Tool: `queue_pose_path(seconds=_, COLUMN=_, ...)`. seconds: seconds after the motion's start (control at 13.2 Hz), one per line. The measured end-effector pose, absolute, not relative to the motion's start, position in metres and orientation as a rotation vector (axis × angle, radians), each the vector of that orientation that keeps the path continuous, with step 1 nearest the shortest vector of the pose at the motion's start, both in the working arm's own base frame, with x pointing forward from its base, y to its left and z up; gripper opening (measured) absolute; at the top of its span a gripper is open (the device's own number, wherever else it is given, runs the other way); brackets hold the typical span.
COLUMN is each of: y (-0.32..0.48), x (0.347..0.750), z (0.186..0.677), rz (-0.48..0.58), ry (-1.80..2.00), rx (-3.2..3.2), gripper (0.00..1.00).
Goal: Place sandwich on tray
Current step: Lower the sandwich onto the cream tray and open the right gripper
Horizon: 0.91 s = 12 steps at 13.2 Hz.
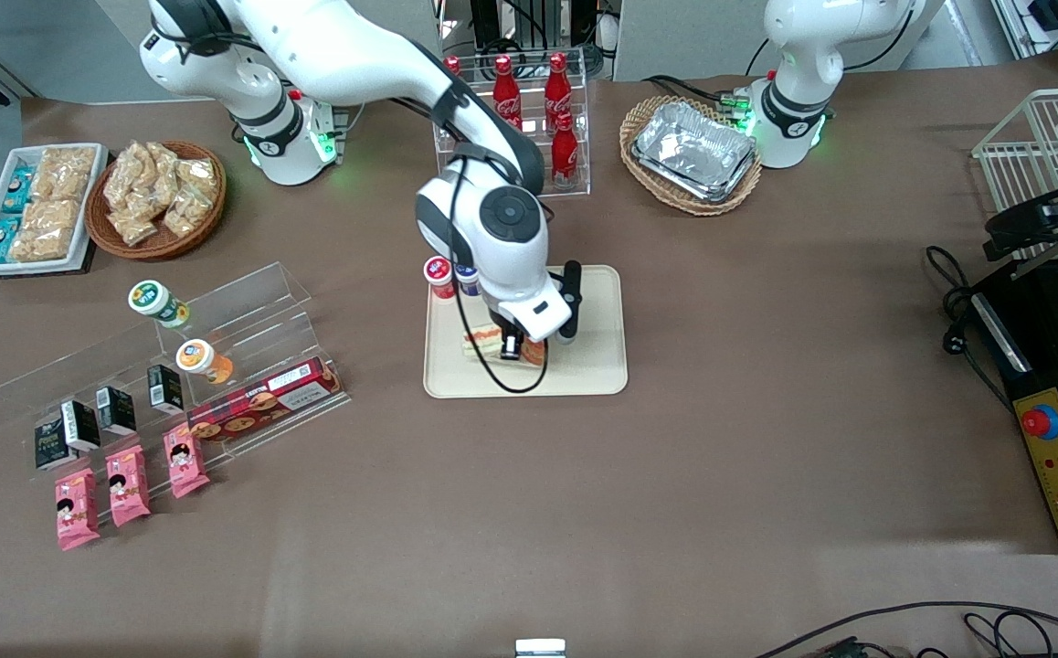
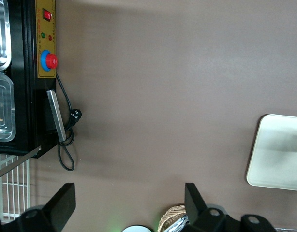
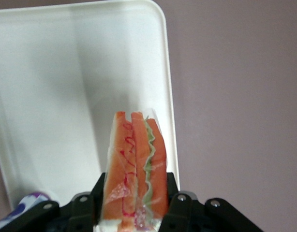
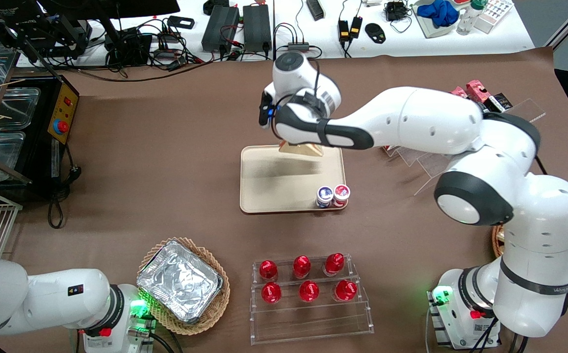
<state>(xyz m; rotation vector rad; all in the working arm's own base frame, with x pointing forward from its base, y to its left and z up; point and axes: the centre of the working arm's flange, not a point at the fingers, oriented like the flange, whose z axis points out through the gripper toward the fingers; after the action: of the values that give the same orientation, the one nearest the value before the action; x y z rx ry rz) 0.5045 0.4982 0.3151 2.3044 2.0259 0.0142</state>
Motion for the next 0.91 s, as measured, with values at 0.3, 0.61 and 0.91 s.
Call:
queue_pose_path(seconds=0.3, y=0.520, x=0.486, z=0.272, rz=0.000, ry=2.079, rx=2.223, gripper=0.51)
queue_pose_path(seconds=0.61, y=0.528, x=0.481, z=0.256, rz=0.015, ry=2.103, rx=2.169, gripper=0.53)
queue_pose_path(seconds=0.91, y=0.528, x=0.482, z=0.248, rz=0.023, ry=2.106, rx=2.152, gripper=0.59)
